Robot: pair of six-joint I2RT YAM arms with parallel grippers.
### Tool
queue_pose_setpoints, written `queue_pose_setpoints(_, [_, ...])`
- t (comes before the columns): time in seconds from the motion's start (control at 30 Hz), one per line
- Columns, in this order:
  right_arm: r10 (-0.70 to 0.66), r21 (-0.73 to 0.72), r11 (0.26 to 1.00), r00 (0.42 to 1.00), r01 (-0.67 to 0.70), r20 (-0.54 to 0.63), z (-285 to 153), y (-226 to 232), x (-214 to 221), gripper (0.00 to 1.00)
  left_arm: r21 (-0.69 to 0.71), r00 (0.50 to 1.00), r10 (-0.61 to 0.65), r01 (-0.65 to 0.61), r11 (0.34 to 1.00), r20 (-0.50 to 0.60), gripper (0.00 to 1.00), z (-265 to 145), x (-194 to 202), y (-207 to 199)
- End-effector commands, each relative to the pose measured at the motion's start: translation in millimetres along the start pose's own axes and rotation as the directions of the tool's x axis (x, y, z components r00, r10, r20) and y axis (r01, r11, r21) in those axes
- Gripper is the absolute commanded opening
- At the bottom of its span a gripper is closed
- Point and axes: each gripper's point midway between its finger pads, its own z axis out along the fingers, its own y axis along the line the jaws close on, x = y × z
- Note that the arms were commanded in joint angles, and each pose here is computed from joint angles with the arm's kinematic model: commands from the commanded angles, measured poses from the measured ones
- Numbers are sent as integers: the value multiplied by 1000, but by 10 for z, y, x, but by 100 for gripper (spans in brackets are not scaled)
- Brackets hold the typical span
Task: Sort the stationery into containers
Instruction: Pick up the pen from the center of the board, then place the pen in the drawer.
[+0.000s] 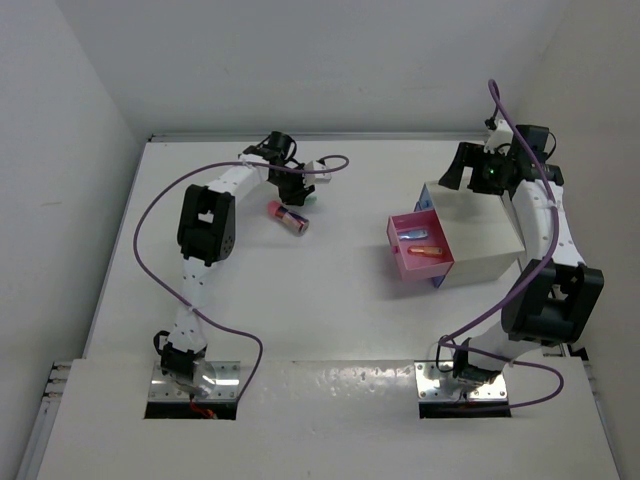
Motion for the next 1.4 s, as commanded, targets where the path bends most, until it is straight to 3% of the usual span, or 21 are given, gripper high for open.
queue_pose_setpoints(0.0, [-29, -11, 1000, 999, 30, 45, -45, 62, -182, 91, -17, 999, 18, -18, 1000, 39, 6, -25, -166, 69])
queue_pose_setpoints(0.4, [-31, -11, 999, 999, 31, 44, -45, 57, -183, 91, -28, 998, 24, -23, 999, 50, 6, -42, -217, 99])
queue_pose_setpoints(0.57, [-30, -13, 999, 999, 31, 45, -38, 68, -187, 91, -64, 994, 17, -10, 998, 104, 5, -137, -406, 194])
queue_pose_setpoints(0.77, [-29, -15, 999, 998, 30, 49, -45, 76, -211, 91, -47, 942, 13, 3, 999, 335, 4, -568, -1217, 137])
queue_pose_setpoints(1.0, [-9, -20, 1000, 998, 10, 65, -68, 100, -334, 91, 13, 801, 62, -87, 996, 595, 4, -1192, -2486, -328])
queue_pose_setpoints(1.2, [6, -37, 999, 998, -4, 67, -110, 161, -372, 90, 46, 731, 138, -226, 973, 668, 4, -1260, -3079, -898])
queue_pose_setpoints(1.37, [3, -48, 999, 998, 0, 63, -180, 189, -365, 89, 92, 696, 112, -249, 964, 709, 5, -1192, -3366, -1208])
